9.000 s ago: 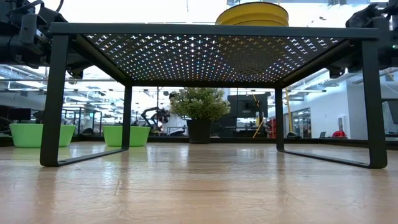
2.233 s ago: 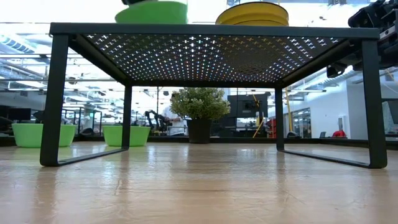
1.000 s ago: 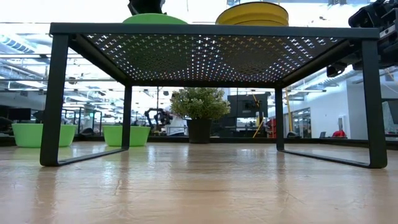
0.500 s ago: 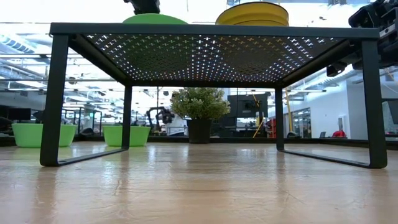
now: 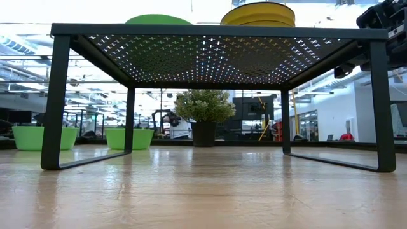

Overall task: Pick & Place Mini bowls
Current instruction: Stack the left green bowl on top of the green bowl on the shelf

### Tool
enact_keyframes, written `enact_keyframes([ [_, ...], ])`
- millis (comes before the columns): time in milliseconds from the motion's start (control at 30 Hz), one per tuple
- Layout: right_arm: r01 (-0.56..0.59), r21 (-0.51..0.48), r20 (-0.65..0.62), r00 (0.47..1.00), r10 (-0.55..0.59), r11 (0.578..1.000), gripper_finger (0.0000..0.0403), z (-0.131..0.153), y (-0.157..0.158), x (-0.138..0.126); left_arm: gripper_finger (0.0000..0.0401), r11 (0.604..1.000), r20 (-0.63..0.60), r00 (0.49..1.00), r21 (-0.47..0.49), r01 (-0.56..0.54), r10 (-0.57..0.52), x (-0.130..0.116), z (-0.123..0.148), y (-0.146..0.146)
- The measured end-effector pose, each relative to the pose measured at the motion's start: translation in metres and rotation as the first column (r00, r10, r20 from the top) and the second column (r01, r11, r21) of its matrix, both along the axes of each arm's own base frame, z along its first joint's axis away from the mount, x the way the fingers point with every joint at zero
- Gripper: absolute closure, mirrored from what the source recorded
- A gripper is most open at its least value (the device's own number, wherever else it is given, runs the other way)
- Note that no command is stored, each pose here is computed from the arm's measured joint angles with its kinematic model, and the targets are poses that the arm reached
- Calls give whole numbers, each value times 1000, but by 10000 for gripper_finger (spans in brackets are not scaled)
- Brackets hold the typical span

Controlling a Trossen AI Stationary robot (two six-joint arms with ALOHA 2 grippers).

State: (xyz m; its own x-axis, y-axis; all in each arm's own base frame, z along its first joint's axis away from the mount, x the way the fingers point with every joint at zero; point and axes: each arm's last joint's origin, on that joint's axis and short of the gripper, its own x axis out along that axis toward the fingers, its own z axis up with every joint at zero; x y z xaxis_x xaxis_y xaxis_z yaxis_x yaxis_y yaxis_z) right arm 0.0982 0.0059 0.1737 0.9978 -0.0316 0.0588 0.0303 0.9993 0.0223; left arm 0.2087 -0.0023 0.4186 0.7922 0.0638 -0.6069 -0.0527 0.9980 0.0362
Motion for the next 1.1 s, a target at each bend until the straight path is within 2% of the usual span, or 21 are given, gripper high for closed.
enact_keyframes([
  [300,0,0,-1,1000,0,1000,403,0,0,0,268,980,-21,980,36,-196,197,-37,6,6],
  [600,0,0,-1,1000,0,1000,403,0,0,0,267,959,-102,953,20,-284,284,-41,-9,7],
  [733,0,0,-1,1000,0,1000,403,0,0,0,267,926,-135,917,16,-378,376,-46,-33,9],
  [867,0,0,-1,1000,0,1000,403,0,0,0,267,869,-190,854,-6,-495,485,-57,-65,10],
  [1100,0,0,-1,1000,0,1000,403,0,0,0,268,766,-328,733,-43,-642,596,-72,-129,10],
])
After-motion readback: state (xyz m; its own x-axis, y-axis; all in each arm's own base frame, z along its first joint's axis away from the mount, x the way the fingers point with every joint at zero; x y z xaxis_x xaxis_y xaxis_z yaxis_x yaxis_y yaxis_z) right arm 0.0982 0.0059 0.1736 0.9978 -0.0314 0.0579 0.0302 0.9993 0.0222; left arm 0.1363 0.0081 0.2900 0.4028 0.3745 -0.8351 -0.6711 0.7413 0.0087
